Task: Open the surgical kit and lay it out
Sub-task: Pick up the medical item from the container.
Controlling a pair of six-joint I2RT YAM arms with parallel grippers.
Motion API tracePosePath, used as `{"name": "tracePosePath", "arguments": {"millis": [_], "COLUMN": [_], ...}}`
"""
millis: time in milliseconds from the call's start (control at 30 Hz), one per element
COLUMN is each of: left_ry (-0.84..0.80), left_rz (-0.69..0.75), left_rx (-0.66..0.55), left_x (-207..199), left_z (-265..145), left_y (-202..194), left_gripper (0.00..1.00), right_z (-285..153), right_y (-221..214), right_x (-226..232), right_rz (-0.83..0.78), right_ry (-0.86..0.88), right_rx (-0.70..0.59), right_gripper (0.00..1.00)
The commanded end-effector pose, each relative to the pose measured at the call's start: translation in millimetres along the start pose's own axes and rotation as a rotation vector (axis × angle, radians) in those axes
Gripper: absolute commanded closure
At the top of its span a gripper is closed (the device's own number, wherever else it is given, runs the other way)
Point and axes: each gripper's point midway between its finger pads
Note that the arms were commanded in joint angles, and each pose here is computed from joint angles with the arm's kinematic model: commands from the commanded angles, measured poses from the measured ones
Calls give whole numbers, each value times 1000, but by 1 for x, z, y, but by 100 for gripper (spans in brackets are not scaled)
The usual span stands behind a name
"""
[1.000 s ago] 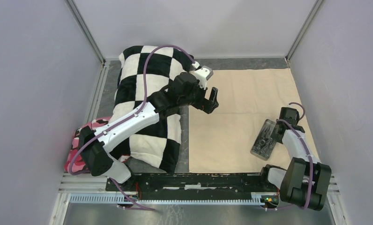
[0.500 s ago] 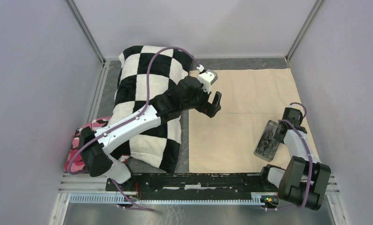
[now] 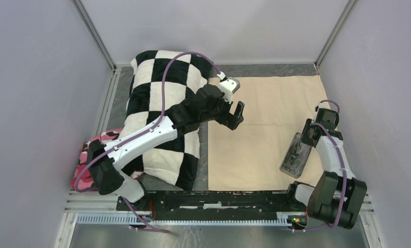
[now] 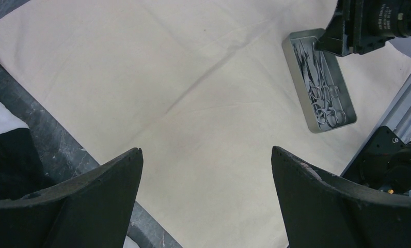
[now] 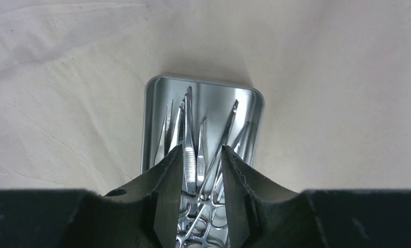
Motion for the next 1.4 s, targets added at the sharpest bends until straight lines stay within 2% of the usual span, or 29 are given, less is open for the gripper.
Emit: {"name": "tracePosePath", "arguments": {"millis": [0,100,167,300,500,667,900,1367], "left_ry": [-14,-6,4,11,16,24,33,32], "left_rz": [74,105,125,144,150,153,159,160], "left_rx": [-47,-48,-51,-52,-44,-38,-21,-9], "left_x": [-8,-14,-16,-19,-19,-17,-15,-15], "left_z": [-14,-15,-16,-17,-15,-12,-7,-3], "left_y": [16,12,11,11,8,6,1,-3], "left_gripper": [0,0,0,0,0,0,0,0], "right_z": [13,23,26,32,39,39,26,42], "right_y": [16,18,20,16,9,10,21,0], "right_x": [15,14,13,13,16,21,17,26], "right_rz": [-45,-46,-41,-37,-35,-49,-68,-72], "right_ry": [93,85,80,77,86,91,60,94], "right_rx": [6,21,15,38,53,57,36,104], "right_gripper": [63,74,77,77,70,73,70,71]}}
Point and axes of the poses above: each gripper's point midway between its finger pads, its own z axis out along the fingers, its own x axis along the line the jaws close on, y = z × x, and after that the axes turned 9 degrees about -z, right-handed
